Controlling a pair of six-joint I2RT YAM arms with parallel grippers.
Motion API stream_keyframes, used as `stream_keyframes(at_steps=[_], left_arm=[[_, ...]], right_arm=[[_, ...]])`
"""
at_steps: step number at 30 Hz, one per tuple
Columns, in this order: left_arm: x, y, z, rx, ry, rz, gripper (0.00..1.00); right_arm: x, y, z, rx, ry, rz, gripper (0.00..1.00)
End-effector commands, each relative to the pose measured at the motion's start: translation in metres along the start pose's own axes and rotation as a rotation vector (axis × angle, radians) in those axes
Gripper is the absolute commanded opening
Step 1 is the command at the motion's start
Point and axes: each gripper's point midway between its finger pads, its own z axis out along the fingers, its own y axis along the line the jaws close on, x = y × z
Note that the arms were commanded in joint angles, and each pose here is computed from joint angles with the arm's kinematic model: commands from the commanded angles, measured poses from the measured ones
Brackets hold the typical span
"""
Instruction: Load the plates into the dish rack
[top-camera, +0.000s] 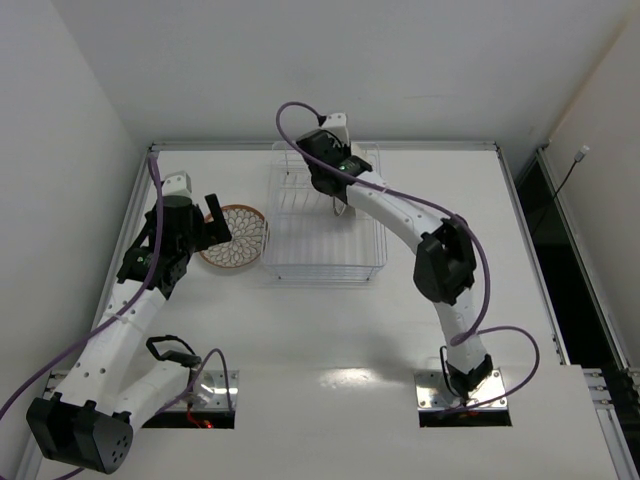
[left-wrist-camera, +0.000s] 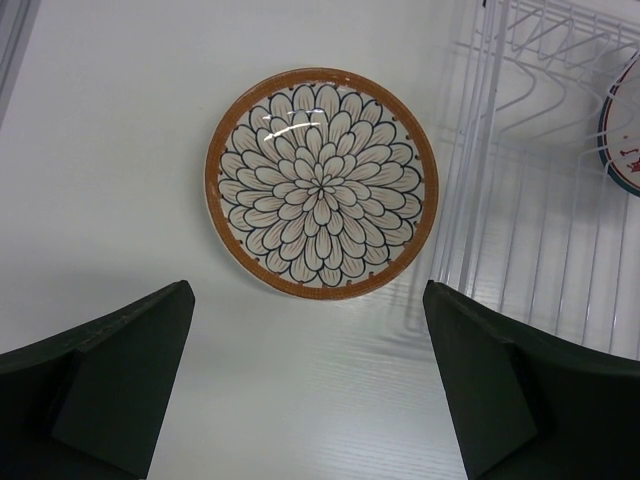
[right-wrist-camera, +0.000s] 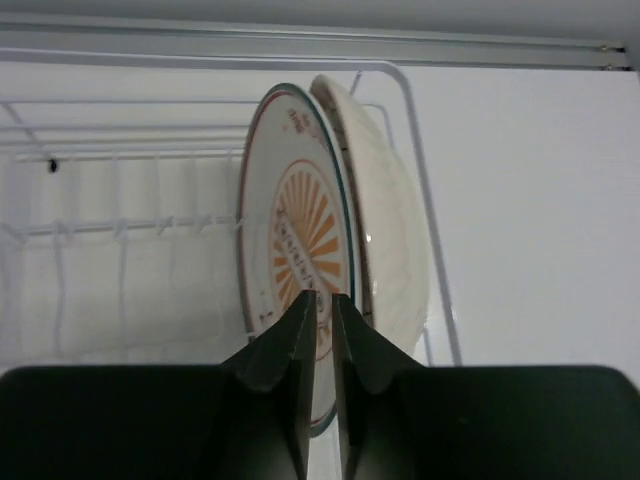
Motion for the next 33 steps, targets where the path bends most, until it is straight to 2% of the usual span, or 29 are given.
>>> stream_keyframes(at_steps=[1, 3, 4, 6, 7, 10, 13, 16, 19, 21, 25, 26, 27, 29, 30, 33], left_arm=[[-0.014, -0.003, -0.004, 0.011, -0.050, -0.012, 1.00], [-0.015, -0.001, -0.004, 0.001, -0.053, -0.012, 1.00], [-0.014, 0.002, -0.004, -0.015, -0.050, -0.010, 1.00], [-0.017, 0.004, -0.006, -0.027, -0.068, -0.036, 1.00], [-0.018, 0.007, -0.006, -0.044, -0.075, -0.037, 1.00], [-0.020, 0.009, -0.006, -0.063, -0.083, -0.071, 1.00], [-0.007, 0.020, -0.001, -0.137, -0.048, -0.106, 1.00], [0.007, 0.018, 0.008, -0.140, 0.014, -0.117, 1.00], [0.037, 0.022, 0.023, -0.090, 0.149, -0.210, 1.00], [0.067, 0.020, 0.033, -0.005, 0.253, -0.360, 1.00], [0.094, 0.033, 0.043, -0.029, 0.304, -0.479, 1.00], [0.091, 0.034, 0.044, -0.037, 0.292, -0.512, 1.00], [0.095, 0.037, 0.046, -0.052, 0.292, -0.521, 1.00], [0.095, 0.037, 0.052, -0.050, 0.288, -0.552, 1.00], [0.102, 0.036, 0.057, -0.049, 0.319, -0.555, 1.00], [0.109, 0.031, 0.069, -0.047, 0.358, -0.605, 1.00]], right_arm=[[-0.045, 0.015, -0.041, -0.190, -0.089, 0.076, 0.11], [-0.051, 0.028, -0.061, -0.329, -0.102, 0.092, 0.24], [-0.049, 0.047, -0.077, -0.449, -0.092, 0.086, 0.36], [-0.044, 0.067, -0.107, -0.617, -0.097, 0.089, 0.44], [-0.027, 0.076, -0.118, -0.661, -0.078, 0.063, 0.47], [-0.015, 0.092, -0.143, -0.773, -0.061, 0.065, 0.49], [-0.002, 0.103, -0.167, -0.868, -0.028, 0.042, 0.49], [0.009, 0.107, -0.189, -0.947, -0.017, 0.026, 0.50], [0.012, 0.099, -0.205, -1.010, -0.012, 0.024, 0.52], [0.007, 0.091, -0.228, -1.099, -0.029, 0.022, 0.54], [-0.009, 0.061, -0.254, -1.138, -0.090, 0.040, 0.62], [-0.014, 0.055, -0.261, -1.155, -0.114, 0.053, 0.63], [-0.008, 0.050, -0.264, -1.164, -0.114, 0.052, 0.67], [-0.025, 0.031, -0.280, -1.181, -0.178, 0.087, 0.70], [-0.025, 0.026, -0.280, -1.170, -0.189, 0.095, 0.73], [-0.032, 0.015, -0.288, -1.177, -0.217, 0.110, 0.75]])
